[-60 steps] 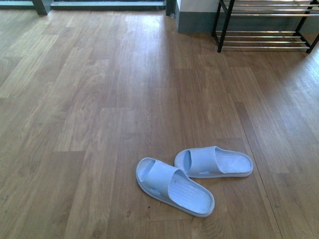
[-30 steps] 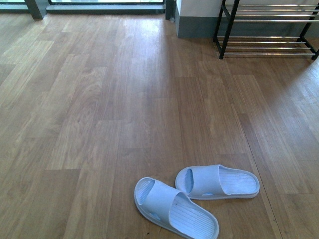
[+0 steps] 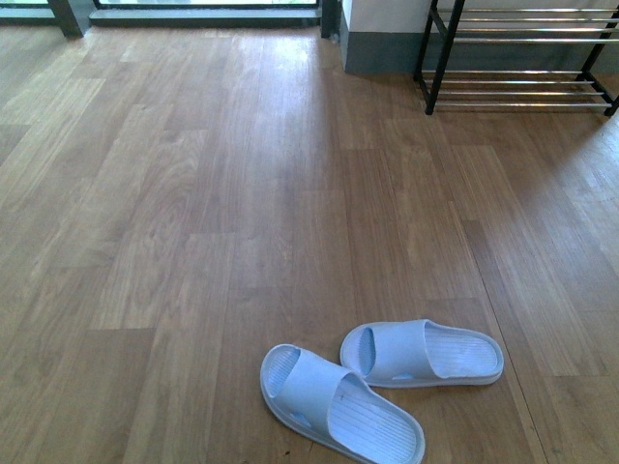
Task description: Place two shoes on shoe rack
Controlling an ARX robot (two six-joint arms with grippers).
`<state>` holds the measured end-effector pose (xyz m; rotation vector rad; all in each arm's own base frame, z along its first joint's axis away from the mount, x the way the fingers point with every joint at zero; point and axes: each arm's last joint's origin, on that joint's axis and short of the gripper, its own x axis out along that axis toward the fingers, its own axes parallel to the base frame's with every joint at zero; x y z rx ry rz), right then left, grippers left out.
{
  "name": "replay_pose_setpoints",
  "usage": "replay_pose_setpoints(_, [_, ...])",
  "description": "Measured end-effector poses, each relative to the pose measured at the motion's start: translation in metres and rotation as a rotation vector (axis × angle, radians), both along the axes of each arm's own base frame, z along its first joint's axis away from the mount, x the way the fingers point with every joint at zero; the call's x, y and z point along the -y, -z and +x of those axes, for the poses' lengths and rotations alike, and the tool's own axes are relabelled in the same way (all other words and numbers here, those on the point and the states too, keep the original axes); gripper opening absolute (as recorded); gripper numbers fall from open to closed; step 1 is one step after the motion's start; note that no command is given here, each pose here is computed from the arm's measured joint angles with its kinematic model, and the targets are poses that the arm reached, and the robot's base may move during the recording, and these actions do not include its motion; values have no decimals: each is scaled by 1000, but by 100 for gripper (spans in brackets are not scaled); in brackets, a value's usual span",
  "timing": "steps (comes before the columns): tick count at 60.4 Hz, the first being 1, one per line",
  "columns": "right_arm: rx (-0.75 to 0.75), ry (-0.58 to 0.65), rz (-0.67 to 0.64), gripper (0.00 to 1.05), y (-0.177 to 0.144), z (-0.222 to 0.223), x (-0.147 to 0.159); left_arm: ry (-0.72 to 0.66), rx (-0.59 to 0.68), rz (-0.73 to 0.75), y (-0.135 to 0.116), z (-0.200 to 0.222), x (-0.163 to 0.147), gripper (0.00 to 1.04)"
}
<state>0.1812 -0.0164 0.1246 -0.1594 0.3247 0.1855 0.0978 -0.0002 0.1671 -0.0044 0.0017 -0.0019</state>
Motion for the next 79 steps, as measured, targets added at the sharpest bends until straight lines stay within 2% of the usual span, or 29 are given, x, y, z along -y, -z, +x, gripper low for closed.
replay_pose_setpoints(8, [-92, -78, -70, 95, 47, 43, -4, 0, 0, 0, 0, 0, 0, 95])
replay_pose_setpoints(12, [-173, -115, -98, 95, 80, 59, -7, 0, 0, 0, 0, 0, 0, 95])
replay_pose_setpoints(22, [-393, -226, -119, 95, 161, 75, -16, 0, 0, 0, 0, 0, 0, 95])
replay_pose_setpoints(28, [-478, -270, -127, 95, 199, 80, -19, 0, 0, 0, 0, 0, 0, 95])
replay_pose_setpoints(43, [-552, -293, -115, 95, 270, 111, -16, 0, 0, 0, 0, 0, 0, 95])
replay_pose_setpoints(56, [-546, -258, -94, 95, 300, 138, -4, 0, 0, 0, 0, 0, 0, 95])
replay_pose_setpoints(64, [-560, -276, -51, 95, 307, 146, -1, 0, 0, 0, 0, 0, 0, 95])
replay_pose_setpoints(79, [-602, -341, 16, 60, 309, 141, -4, 0, 0, 0, 0, 0, 0, 95])
